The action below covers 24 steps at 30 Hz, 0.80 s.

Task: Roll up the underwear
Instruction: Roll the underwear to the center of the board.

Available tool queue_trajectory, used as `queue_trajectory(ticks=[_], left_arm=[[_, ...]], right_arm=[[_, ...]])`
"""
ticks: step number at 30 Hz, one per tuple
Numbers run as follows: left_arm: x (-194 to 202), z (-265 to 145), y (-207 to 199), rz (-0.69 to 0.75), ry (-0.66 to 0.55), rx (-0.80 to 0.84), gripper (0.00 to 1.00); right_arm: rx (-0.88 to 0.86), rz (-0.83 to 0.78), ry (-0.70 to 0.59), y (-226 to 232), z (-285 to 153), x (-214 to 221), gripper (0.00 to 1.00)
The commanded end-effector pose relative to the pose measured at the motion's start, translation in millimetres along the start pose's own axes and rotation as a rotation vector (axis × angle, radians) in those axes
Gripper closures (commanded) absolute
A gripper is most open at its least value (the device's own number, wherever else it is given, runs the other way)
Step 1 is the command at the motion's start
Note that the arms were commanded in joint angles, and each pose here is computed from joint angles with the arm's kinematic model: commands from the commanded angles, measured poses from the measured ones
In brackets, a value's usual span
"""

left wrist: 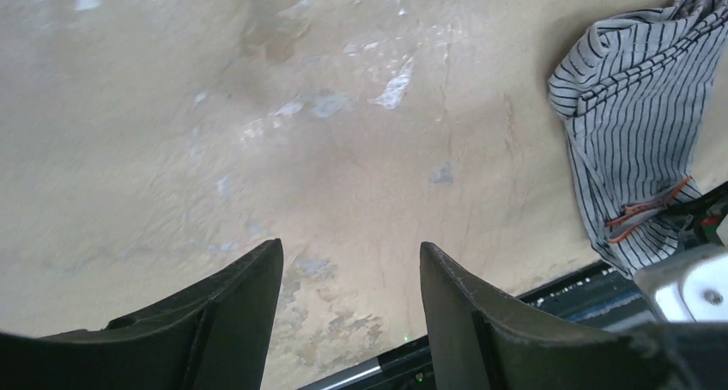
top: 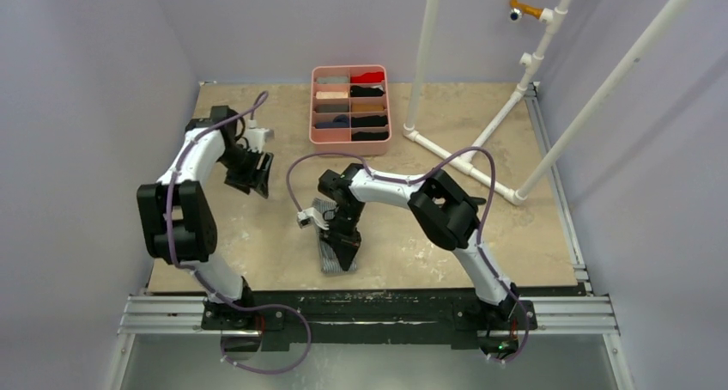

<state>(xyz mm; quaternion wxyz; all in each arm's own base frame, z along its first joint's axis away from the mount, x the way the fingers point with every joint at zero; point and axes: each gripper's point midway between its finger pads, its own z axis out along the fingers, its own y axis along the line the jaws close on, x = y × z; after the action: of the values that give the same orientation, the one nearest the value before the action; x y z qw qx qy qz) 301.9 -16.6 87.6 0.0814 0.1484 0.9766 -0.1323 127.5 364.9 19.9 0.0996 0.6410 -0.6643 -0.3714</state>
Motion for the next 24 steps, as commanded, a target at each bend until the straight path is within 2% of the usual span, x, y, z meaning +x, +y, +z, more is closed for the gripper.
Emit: queue_trajectory(ticks=[1, 7, 11, 20, 24], left_arm=[[-1, -37, -4, 0.089, -0.185, -0.073, 0.41], [19, -64, -24, 0.193, -0.36, -0.125, 0.41], [35, -73, -53, 0.295, -0.447, -0.055, 0.41], [58, -84, -98, 0.469, -0.5, 0.036, 0.41], [64, -83, -118, 0.553, -0.481, 0.075, 0.4]], right_arm=[[0.068, -0.005, 0.236, -51, 31, 53, 1.0], [0.012, 0.011, 0.263, -58, 38, 51, 1.0], [-0.021, 0.03, 0.271, -64, 42, 51, 1.0], [0.02, 0.187, 0.198, -92, 27, 57, 1.0], [0.054, 0.233, 0.166, -96, 19, 61, 1.0]])
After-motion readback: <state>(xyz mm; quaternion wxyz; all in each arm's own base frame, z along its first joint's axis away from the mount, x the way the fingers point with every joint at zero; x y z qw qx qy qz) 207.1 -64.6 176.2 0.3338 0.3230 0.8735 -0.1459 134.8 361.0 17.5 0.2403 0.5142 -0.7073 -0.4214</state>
